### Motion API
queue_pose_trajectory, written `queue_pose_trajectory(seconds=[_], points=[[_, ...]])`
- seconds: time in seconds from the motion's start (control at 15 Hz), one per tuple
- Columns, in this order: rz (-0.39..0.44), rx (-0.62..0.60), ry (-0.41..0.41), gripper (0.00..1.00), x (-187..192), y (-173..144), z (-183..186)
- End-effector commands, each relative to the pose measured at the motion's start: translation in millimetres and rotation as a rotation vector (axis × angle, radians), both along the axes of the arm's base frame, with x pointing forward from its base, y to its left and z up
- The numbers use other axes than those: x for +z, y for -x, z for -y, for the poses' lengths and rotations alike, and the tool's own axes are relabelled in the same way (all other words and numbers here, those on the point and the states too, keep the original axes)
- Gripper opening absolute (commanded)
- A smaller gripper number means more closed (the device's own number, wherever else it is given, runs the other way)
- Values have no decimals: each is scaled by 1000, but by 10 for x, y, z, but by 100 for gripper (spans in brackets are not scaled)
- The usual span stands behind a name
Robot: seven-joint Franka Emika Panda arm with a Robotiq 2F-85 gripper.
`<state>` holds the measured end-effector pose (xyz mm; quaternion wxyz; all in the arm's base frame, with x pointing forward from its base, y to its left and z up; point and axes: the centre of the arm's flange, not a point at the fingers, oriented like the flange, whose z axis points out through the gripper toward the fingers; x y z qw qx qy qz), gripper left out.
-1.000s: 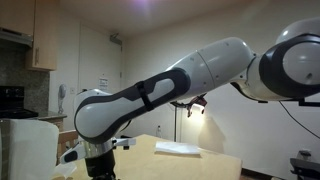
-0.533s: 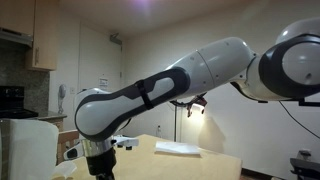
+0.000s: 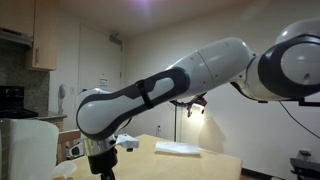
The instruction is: Pick up the marshmallow from the table and place it in the pack
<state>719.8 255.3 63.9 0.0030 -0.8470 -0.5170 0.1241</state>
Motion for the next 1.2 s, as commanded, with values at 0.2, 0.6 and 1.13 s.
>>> queue_pose_trajectory(seconds=[0.2, 0.6, 1.13], points=[[20, 169, -35, 11, 18, -47, -7], [11, 212, -21, 10, 18, 0, -57], [42, 351, 84, 10, 118, 404, -383]])
